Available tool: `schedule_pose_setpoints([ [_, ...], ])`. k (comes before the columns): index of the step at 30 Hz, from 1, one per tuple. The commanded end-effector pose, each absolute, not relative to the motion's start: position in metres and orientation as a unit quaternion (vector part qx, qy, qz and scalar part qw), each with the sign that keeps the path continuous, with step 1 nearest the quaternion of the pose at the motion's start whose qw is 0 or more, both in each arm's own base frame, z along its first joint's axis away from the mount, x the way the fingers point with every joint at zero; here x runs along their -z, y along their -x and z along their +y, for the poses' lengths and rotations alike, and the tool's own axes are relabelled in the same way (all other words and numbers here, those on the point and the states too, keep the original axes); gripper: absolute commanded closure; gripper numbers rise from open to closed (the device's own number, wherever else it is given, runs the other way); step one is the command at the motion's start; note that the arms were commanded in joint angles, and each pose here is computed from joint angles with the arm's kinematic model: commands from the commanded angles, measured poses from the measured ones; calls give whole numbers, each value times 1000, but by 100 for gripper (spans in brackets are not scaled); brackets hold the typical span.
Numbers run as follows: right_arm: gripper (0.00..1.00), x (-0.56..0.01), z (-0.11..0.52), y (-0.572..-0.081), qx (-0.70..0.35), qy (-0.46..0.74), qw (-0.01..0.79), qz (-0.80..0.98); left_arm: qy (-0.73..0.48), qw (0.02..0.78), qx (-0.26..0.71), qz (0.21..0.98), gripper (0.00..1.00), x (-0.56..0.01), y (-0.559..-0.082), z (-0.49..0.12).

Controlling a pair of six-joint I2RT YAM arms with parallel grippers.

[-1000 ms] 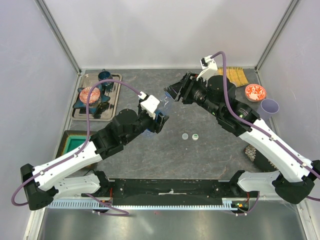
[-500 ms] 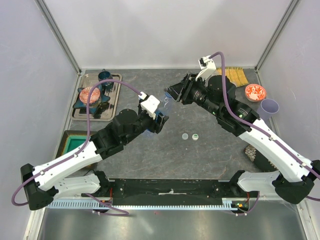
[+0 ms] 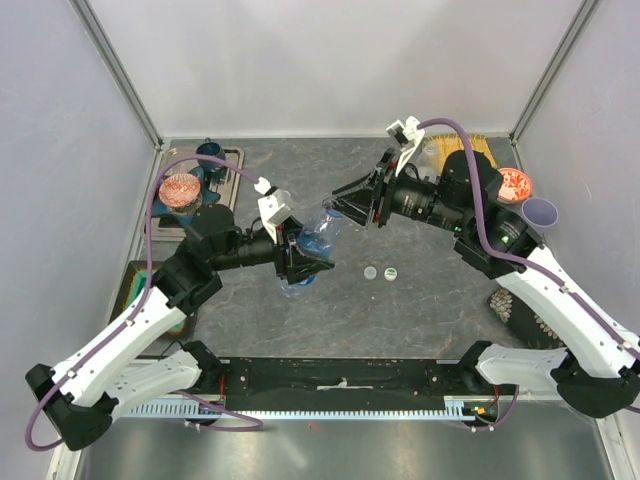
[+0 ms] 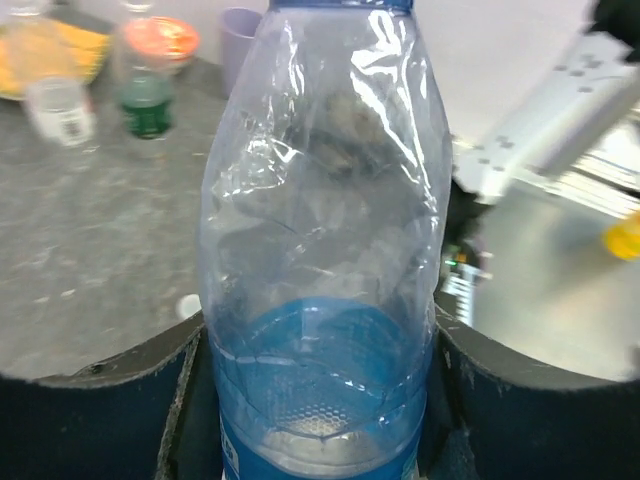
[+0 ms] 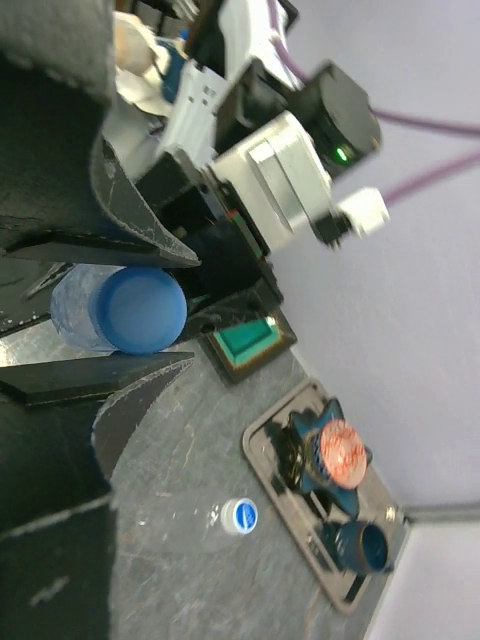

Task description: Unscrew the bottle caps

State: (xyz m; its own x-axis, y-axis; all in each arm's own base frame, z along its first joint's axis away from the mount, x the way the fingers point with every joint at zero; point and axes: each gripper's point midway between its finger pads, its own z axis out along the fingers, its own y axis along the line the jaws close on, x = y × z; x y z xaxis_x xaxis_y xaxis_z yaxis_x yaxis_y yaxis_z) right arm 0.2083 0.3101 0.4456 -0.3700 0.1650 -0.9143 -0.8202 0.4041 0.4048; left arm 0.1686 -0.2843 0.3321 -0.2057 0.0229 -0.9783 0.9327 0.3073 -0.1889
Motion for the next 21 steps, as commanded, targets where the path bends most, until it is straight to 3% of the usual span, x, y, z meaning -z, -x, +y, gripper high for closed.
schedule_pose_setpoints([
  [1, 100, -426, 314, -171, -507, 355, 452, 642, -472, 431, 613, 465, 69, -407, -89, -279],
  [10, 100, -428, 307, -113, -564, 463, 411, 546, -512, 314, 678, 424, 68, -401, -65, -271],
  [21, 100, -402, 306, -96, -577, 515, 377, 510, -521, 292, 683, 420, 67, -392, -69, -274],
])
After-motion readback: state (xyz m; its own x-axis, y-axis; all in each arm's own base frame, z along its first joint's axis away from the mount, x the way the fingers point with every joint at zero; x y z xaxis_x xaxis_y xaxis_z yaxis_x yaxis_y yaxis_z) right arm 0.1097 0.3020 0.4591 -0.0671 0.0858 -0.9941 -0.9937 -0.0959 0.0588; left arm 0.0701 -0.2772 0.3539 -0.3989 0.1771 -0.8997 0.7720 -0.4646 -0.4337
